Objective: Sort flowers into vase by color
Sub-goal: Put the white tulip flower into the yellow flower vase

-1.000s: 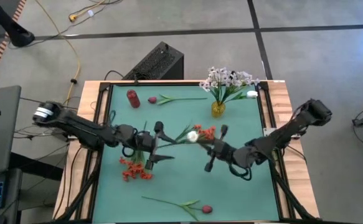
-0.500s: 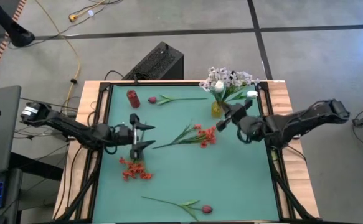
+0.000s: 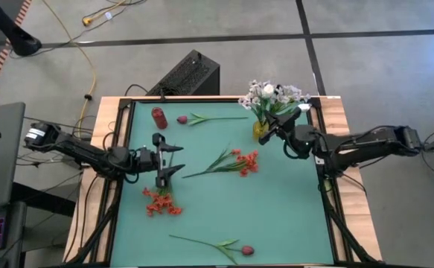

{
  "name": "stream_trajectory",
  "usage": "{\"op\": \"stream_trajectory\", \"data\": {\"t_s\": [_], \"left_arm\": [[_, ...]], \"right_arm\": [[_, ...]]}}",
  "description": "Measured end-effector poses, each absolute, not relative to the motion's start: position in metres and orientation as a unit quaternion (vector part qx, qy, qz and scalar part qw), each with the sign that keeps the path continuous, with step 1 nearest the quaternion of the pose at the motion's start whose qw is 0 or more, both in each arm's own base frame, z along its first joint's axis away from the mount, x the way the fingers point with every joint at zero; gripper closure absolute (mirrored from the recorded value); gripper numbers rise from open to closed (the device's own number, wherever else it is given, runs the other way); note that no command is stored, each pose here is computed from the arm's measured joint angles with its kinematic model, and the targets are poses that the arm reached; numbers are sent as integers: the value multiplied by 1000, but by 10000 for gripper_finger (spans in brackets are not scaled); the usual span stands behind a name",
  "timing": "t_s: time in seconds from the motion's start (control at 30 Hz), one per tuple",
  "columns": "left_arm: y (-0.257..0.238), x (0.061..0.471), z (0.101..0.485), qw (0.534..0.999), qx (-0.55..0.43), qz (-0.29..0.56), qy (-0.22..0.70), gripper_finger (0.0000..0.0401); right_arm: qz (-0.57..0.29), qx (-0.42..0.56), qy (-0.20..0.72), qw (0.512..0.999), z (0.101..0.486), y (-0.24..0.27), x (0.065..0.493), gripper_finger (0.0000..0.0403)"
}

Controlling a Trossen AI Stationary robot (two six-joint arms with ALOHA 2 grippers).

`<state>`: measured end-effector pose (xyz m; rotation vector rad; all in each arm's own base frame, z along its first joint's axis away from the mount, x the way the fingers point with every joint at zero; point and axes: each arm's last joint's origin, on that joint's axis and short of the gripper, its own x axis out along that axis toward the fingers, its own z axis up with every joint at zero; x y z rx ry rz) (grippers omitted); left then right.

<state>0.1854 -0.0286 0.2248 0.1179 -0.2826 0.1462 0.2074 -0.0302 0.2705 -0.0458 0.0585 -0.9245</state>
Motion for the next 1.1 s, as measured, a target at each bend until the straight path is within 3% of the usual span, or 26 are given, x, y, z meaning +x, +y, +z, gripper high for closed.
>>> {"op": "stream_trajectory", "data": {"t_s": [0.7,1.1], "left_arm": [[-23,187,224,986,46,85,-137,140],[-23,187,224,987,35,83,-135,140]], "right_arm": [[-452,9,79,888,254,-31,205,384],[-452,-15,132,882,245,-31,202,347]]}}
